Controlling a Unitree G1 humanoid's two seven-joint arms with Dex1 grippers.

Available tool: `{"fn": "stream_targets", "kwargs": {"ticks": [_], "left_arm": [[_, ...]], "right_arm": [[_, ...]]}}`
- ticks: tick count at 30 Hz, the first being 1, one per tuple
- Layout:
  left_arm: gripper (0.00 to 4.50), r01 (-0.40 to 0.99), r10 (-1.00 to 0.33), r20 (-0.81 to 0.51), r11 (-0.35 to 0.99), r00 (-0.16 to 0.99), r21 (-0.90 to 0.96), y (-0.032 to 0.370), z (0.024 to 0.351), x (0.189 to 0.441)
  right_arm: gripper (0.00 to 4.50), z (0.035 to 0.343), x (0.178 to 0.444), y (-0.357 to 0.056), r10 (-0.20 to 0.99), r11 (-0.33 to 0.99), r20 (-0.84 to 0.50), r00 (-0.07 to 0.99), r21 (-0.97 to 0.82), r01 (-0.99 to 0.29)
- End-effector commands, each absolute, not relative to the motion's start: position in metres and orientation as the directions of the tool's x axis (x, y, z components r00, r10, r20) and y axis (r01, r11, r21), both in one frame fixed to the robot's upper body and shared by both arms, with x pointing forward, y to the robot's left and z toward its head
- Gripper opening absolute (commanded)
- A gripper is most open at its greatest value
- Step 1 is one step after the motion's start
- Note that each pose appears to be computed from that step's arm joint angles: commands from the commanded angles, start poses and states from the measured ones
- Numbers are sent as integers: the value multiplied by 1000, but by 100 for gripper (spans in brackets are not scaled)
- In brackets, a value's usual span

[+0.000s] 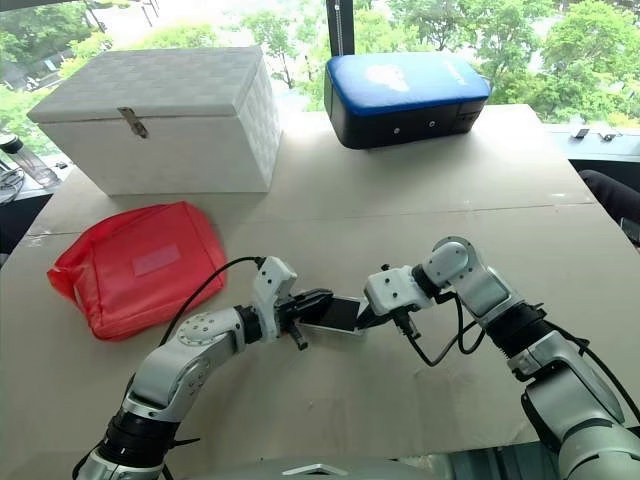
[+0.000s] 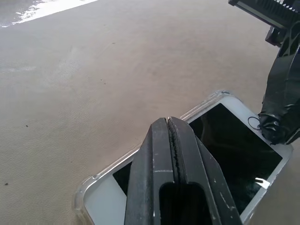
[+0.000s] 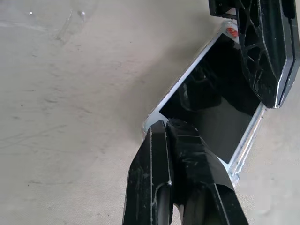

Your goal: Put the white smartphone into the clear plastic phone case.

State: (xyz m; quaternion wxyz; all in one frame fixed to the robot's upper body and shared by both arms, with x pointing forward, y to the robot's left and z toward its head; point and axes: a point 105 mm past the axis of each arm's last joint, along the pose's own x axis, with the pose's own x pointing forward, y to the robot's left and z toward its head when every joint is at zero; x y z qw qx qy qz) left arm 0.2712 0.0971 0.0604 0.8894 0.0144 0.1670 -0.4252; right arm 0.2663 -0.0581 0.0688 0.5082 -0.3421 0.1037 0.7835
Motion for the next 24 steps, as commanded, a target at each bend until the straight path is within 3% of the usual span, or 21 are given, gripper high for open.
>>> {"fn": "stream_targets", "kwargs": {"ticks": [1,14,24], "left_arm": [[0,754,-739,-378,641,557,-143,100,43,264],[0,742,-727,-386,655,567,-144,104,45,257],[0,733,-721,-393,663,571,-152,105,46,252]], "right_arm": [[2,-3,225,-89,438,-523,-769,-466,204,-827],[2,-25,242,-96,395,-433,-811,-431,249,-866],[2,-43,230,-106,347,-412,-808,-475,324,-852]]}}
